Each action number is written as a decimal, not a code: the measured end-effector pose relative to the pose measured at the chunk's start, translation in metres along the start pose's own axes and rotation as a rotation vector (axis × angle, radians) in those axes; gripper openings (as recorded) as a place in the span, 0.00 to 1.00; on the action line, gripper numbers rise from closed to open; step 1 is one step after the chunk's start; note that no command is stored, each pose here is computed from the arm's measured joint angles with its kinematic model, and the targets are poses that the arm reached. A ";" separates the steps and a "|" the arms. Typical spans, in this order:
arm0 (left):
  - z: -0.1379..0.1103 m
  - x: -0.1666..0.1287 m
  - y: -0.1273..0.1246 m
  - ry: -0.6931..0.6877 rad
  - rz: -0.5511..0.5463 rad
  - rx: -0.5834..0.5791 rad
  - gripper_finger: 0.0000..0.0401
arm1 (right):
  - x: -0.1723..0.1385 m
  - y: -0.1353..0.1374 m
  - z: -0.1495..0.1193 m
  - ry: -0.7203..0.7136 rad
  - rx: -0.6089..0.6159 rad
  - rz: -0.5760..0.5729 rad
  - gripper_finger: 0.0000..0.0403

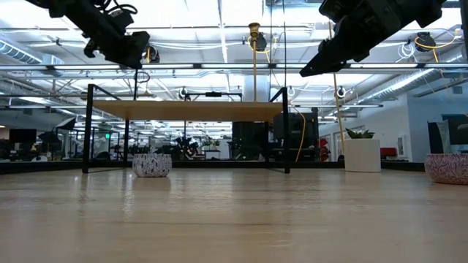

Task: Pick & Place candle stick holders
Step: Put the black candle holder on the shelf, then put the gold candle holder on the shelf

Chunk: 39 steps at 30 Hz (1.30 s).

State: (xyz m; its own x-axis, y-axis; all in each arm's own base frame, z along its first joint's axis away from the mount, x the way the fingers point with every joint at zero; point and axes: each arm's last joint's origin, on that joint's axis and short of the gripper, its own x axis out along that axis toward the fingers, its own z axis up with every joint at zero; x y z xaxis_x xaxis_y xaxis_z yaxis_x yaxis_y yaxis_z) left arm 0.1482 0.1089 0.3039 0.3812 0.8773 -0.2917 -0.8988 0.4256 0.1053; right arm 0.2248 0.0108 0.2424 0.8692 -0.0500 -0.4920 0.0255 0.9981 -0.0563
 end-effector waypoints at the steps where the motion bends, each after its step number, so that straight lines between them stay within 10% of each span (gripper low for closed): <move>1: 0.000 0.000 0.000 0.001 -0.006 0.000 0.13 | 0.000 0.000 0.000 0.000 0.010 0.000 0.53; 20: -0.001 0.000 -0.001 0.014 -0.044 -0.012 0.44 | -0.040 0.021 -0.016 0.153 -0.063 0.273 0.53; 39: 0.005 -0.026 -0.004 -0.065 -0.144 -0.033 0.51 | -0.063 0.060 -0.104 0.487 0.390 0.741 0.53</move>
State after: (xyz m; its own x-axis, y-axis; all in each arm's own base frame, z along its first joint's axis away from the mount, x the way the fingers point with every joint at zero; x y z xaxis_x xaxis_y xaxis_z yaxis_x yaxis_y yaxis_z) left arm 0.1426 0.0853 0.3160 0.5188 0.8208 -0.2391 -0.8401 0.5413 0.0351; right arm 0.1205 0.0698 0.1794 0.4332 0.6746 -0.5977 -0.2083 0.7202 0.6618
